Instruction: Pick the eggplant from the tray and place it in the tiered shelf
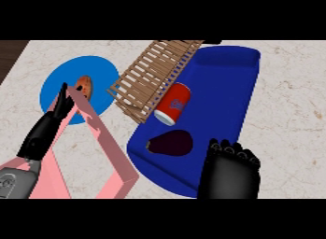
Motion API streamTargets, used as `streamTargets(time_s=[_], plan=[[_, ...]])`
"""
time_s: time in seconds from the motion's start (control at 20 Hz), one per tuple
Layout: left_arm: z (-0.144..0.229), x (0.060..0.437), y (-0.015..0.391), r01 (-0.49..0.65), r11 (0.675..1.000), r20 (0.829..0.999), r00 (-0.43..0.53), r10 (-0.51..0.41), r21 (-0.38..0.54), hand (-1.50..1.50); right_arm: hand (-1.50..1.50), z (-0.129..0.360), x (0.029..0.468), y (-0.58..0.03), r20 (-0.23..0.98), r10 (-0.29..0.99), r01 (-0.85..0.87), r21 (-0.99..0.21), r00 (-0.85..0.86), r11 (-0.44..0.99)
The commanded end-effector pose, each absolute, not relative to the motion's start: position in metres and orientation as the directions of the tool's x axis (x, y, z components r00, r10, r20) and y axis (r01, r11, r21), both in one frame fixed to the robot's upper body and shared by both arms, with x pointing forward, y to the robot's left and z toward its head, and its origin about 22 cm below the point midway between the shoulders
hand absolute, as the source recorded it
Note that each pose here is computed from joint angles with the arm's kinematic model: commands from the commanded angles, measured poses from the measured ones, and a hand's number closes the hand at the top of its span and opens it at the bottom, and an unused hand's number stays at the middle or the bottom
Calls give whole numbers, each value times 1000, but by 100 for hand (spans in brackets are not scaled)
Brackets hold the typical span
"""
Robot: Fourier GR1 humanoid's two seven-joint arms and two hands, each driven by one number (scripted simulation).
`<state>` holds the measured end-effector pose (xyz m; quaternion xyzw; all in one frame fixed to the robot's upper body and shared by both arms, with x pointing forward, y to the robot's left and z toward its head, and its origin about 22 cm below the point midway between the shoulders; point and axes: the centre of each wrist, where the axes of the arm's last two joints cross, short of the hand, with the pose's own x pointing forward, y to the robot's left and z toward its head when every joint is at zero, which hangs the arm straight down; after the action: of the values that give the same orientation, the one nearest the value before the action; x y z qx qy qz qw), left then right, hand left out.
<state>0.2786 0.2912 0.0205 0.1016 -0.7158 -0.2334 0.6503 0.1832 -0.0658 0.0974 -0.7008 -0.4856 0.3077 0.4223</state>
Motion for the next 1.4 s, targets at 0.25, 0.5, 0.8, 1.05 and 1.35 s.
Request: streamTargets(time_s=[0.25, 0.5, 0.8, 1.05, 1.35], plan=[[22, 283, 290, 166, 872, 887, -130, -444, 461, 0, 150, 165, 227, -80, 157, 811, 428, -895, 564, -125], [18, 283, 280, 194, 865, 886, -132, -445, 463, 0, 150, 190, 244, -86, 191, 807, 401, -914, 558, -62], [15, 285, 278, 205, 859, 883, -131, -451, 469, 0, 150, 208, 272, -85, 209, 789, 355, -935, 578, -12], [14, 288, 269, 204, 863, 886, -143, -441, 463, 0, 150, 217, 294, -77, 202, 770, 328, -944, 605, -10], [16, 289, 278, 184, 865, 883, -139, -448, 467, 0, 150, 220, 320, -80, 179, 726, 287, -958, 664, -26]])
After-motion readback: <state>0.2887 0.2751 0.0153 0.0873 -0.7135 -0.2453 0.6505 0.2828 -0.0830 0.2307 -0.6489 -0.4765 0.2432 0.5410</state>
